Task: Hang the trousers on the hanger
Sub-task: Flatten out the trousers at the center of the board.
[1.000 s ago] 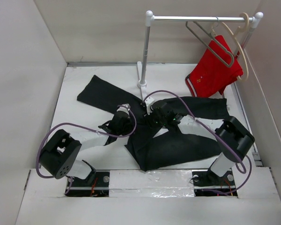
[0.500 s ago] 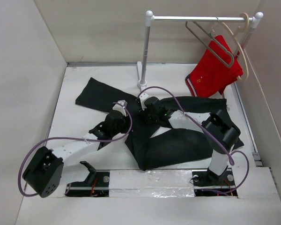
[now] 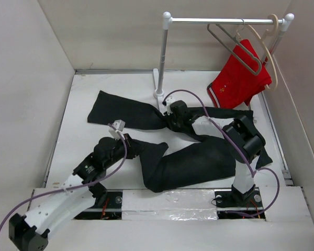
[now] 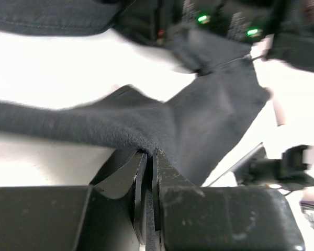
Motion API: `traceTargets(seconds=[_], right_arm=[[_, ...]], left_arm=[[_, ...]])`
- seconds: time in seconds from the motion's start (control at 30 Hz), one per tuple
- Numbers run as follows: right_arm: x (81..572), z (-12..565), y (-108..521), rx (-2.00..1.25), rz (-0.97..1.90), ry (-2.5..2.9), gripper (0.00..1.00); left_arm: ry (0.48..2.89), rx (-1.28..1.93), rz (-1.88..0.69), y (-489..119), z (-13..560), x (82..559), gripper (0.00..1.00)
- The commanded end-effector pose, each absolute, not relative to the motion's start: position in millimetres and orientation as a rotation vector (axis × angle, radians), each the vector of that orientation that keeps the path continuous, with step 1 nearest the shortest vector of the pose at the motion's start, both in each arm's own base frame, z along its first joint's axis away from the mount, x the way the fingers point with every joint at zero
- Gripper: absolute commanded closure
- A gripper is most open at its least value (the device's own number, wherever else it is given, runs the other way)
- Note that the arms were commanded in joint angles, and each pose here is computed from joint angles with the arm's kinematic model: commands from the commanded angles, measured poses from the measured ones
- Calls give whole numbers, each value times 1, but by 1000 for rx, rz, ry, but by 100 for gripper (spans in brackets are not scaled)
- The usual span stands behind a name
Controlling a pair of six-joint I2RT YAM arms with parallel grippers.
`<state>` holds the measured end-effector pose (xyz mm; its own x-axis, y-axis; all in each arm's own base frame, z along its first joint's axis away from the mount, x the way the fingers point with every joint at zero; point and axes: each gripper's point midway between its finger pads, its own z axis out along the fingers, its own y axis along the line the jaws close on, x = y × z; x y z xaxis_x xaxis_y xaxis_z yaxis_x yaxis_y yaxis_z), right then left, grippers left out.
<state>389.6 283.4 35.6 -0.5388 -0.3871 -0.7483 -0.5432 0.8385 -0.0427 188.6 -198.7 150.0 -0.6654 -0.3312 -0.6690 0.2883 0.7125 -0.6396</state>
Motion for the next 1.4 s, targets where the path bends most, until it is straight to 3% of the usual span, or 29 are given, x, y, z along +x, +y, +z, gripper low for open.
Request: traceTargets(seconds=[0.0,0.03,0.07,0.1,0.2,0.23,0.33,0.4,0.47,0.5,0.57,0.6,0.77,0.93,1.1,1.37], right_arm=[[397,57,292,-663,303,2143,70],[395,60,293,-665,311,2139,68],[389,58,297,-686,323,2144,63],[388,71,298,-688,341,2120,61],[377,101,301,-702,389,2065,50],[366,121,307,-726,444,2026,48],[346,135,310,-774,491,1996,39],[338,157,306,-767,513,1947,39],[327,176,299,-759,539,1906,42],[322,183,296,-755,547,1893,53],[317,189,281,-728,528,1885,75],[316,212,268,-683,523,1836,100],[308,227,199,-533,435,1806,100],[294,213,166,-503,445,1822,96],[286,211,147,-464,425,1831,87],[275,228,119,-390,415,1767,81]], left_arm=[[2106,-81,-991,-195,153,175,100],[2110,-115,-973,-191,151,177,98],[2117,-147,-961,-189,151,177,88],[2140,-176,-926,-184,149,177,70],[2096,-274,-815,-165,158,188,44],[2062,-310,-771,-156,164,194,42],[1928,-333,-735,-139,204,201,46],[1876,-293,-747,-143,229,206,59],[1912,-200,-754,-157,230,208,65],[1945,-164,-756,-169,225,215,74],[1982,-98,-778,-185,216,218,78],[1983,-84,-778,-192,212,225,79],[2039,75,-714,-227,198,233,68],[2077,309,-376,-274,178,227,45],[2086,508,-175,-298,151,231,44],[2152,638,96,-291,105,252,45]])
